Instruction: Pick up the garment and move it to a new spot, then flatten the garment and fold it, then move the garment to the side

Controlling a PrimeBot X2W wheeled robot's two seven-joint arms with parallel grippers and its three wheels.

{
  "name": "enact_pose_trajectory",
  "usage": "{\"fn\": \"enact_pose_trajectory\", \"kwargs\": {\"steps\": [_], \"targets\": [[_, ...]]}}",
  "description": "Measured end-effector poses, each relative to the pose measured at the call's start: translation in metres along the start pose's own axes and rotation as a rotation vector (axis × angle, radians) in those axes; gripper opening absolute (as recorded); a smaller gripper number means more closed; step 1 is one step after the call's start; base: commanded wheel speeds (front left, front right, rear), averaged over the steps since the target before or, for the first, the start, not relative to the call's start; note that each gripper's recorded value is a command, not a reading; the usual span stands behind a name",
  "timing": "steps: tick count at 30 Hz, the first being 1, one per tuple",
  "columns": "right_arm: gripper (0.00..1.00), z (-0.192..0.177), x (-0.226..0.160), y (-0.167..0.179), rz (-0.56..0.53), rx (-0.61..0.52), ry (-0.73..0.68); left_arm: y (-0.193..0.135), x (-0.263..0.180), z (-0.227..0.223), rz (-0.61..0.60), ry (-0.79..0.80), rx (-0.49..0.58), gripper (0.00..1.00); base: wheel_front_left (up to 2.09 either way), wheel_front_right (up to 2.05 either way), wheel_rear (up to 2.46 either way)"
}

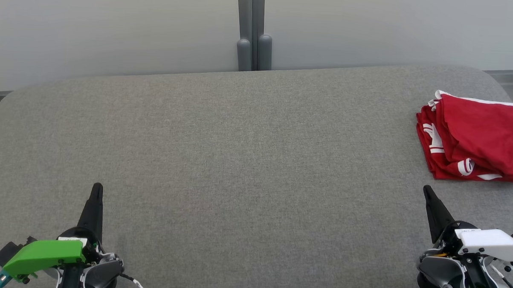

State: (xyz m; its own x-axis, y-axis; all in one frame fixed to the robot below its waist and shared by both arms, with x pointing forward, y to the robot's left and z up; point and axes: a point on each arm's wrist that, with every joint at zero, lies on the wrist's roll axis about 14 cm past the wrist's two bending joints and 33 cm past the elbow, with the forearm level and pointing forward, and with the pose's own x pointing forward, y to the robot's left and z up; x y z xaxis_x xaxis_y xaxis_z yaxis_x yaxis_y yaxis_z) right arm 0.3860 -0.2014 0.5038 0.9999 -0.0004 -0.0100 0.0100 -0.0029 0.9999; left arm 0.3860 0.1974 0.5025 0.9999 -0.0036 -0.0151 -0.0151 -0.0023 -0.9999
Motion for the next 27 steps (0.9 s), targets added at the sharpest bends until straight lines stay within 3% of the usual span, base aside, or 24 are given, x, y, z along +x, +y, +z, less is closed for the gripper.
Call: {"fn": "enact_pose_trajectory", "kwargs": {"steps": [27], "targets": [[0.00,0.0000,0.0001,0.0001,0.000,0.000,0.000,-0.0001,0.0000,-0.0002,-0.001,0.000,-0.002,0.00,0.00,0.00,0.00]]}}
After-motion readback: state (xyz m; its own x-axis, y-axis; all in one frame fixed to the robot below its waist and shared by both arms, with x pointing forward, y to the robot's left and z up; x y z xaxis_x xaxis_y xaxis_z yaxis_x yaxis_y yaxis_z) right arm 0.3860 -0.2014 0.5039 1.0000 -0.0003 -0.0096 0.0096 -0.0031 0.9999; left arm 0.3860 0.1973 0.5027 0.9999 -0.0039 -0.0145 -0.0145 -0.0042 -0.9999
